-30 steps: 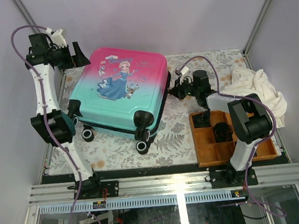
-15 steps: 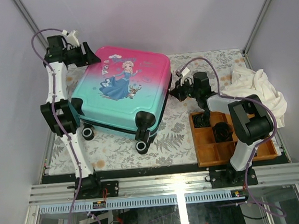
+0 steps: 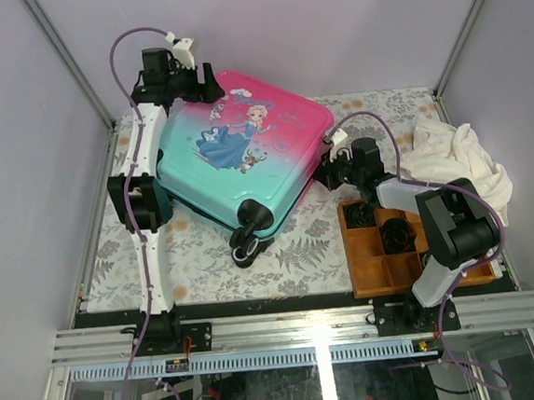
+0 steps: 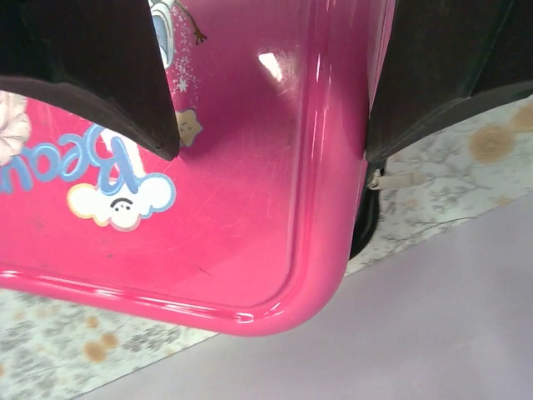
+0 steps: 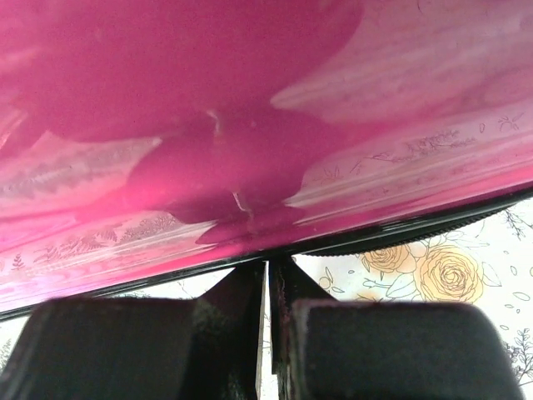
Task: Pack the luggage
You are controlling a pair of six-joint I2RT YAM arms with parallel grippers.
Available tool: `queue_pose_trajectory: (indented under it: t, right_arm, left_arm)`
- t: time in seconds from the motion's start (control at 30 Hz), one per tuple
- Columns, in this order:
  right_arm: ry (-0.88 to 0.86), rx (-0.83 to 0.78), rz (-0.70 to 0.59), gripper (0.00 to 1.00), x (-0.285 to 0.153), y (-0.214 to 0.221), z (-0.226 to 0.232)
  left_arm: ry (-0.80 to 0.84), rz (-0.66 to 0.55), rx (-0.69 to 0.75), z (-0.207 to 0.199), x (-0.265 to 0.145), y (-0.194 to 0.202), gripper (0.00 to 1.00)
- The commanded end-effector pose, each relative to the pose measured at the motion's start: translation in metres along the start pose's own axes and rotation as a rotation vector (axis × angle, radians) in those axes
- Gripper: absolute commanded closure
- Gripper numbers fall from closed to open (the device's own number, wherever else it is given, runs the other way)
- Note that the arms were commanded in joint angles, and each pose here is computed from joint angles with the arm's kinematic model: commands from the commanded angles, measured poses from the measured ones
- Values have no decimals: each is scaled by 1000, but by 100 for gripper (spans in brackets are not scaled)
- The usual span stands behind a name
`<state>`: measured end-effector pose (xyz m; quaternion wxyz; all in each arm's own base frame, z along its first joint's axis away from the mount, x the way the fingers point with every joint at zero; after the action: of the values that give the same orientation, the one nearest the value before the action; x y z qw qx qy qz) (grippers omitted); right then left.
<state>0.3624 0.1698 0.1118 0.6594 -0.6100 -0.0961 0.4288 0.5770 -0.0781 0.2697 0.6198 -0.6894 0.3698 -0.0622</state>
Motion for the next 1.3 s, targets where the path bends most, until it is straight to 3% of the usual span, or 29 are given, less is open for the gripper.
queue_pose_trajectory:
  t: [0.0,0.1,0.17,0.43,0.57,0.83,1.13,1.27]
  right_arm:
    - [-75,-52,-95,100,9,-24,31]
    - [-62,-49,-103,100,11,-24,35]
    - [-48,-45,-110,100,12,-24,34]
    - [-15,-22,-105,100,15,-18,30]
    - [-14,-26,-103,100,14,-18,30]
    - [-2,-33,-93,100,13,-18,29]
    - [11,-36,-90,100,12,-19,28]
    - [17,-36,-91,100,13,-19,29]
  left_arm:
    - [6,-151,273,-86,-45,-74,10]
    - [-68,-139,385,-110,-104,-79,7]
    - [-63,-77,422,-131,-138,-60,6]
    - [123,270,413,-216,-238,72,6]
    - [207,405,372,-241,-265,119,6]
    - [283,507,262,-267,-256,169,11]
    - [276,440,287,-304,-226,176,7]
    - [228,449,276,-303,-214,182,8]
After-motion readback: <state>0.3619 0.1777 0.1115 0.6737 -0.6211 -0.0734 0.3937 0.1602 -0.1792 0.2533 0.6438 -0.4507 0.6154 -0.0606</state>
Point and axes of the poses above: each gripper's point midway between its finger pads, its own x axis out along the fingers, its own z axis along the line the jaws close on, y = z × x, the point moved 6 cm from there along -x, back along the fingers, and after that the axes turned 3 degrees about x, right-handed, at the moved point
